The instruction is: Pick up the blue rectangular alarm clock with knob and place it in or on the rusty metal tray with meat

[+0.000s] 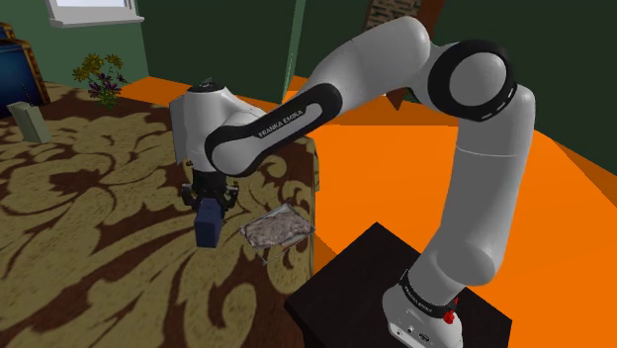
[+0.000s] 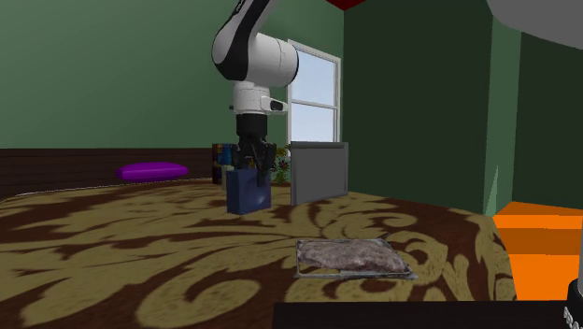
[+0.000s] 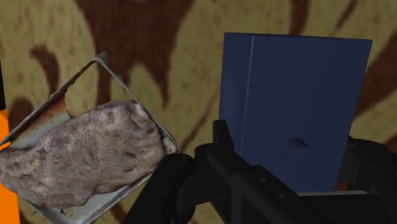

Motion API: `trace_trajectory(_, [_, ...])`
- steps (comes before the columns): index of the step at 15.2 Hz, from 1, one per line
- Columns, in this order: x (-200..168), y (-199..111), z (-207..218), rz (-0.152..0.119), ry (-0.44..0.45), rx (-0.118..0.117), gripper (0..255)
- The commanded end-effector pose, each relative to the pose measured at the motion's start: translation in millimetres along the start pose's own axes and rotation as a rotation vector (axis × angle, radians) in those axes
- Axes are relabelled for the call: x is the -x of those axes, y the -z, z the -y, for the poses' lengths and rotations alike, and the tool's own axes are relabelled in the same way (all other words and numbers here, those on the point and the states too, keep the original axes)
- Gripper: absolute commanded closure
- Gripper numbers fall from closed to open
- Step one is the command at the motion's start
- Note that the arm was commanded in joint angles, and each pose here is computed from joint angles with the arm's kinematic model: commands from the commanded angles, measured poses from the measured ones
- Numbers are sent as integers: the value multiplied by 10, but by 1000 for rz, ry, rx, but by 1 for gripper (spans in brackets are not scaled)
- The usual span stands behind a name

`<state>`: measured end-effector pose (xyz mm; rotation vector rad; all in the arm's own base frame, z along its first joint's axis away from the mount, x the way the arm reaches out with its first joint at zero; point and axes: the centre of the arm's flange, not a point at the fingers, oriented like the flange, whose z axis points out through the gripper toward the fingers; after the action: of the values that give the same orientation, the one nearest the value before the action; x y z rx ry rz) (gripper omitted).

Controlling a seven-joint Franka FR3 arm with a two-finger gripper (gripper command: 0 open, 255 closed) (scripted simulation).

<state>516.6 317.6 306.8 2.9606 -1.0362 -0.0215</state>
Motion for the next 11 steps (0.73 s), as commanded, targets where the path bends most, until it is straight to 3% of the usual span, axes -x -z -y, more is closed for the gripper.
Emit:
trace_trajectory(1, [-112,24,-198,0,0,0,255])
trace_trajectory(11, [-769,119,-1338,0,0,0,255])
